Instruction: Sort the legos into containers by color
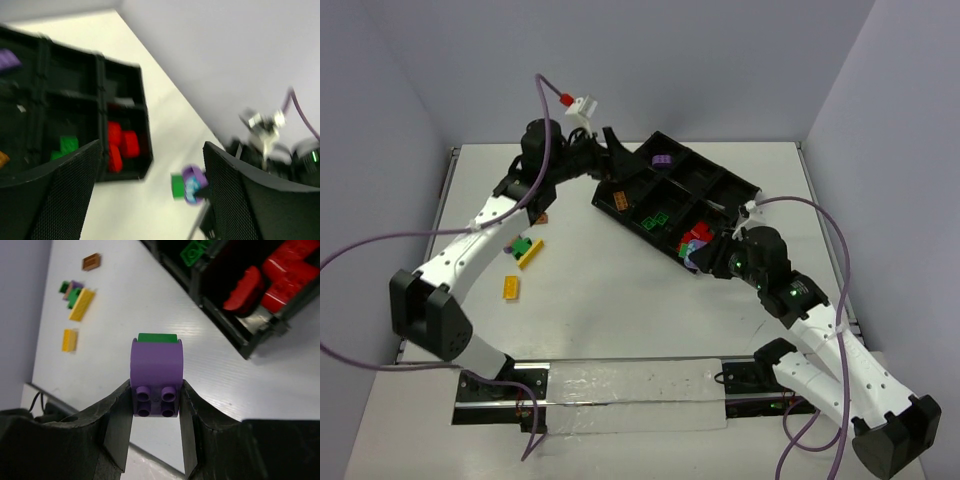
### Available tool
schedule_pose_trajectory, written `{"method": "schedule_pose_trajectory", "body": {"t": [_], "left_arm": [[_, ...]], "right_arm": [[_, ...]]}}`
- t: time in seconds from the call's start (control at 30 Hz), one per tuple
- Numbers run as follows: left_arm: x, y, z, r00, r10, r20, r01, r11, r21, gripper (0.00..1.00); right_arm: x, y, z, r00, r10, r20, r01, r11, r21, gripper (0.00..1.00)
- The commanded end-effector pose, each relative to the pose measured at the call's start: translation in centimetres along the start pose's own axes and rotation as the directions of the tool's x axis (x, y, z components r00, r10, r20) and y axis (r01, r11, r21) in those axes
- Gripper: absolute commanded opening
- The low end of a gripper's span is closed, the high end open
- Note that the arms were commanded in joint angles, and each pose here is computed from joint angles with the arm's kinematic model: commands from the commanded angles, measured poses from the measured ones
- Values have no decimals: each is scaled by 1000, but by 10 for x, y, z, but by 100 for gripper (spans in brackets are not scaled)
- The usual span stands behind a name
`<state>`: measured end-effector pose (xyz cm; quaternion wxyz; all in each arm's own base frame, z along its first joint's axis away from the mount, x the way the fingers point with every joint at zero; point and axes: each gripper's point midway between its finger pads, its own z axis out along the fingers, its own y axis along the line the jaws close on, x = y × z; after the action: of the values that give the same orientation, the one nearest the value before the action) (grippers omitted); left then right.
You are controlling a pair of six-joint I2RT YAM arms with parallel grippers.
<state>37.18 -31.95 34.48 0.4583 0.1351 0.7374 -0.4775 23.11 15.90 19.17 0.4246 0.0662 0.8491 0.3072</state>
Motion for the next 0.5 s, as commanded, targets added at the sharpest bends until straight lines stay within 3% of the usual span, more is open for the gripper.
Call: {"method": "schedule_pose_trajectory", "body": {"t": [0.0,0.23,0.47], "left_arm": [[71,-2,-29,985,-40,-167,59,992,109,90],[130,-29,-76,962,-114,-249,192,929,317,96],[131,-53,-101,970,-80,-229,177,881,440,96]], "right_arm": [[-25,62,-8,996,-75,52,87,955,-285,0],[-13,107,-23,993,-121,7,105,829,-550,0],[-13,129,-36,990,-141,-2,105,743,-662,0]]}}
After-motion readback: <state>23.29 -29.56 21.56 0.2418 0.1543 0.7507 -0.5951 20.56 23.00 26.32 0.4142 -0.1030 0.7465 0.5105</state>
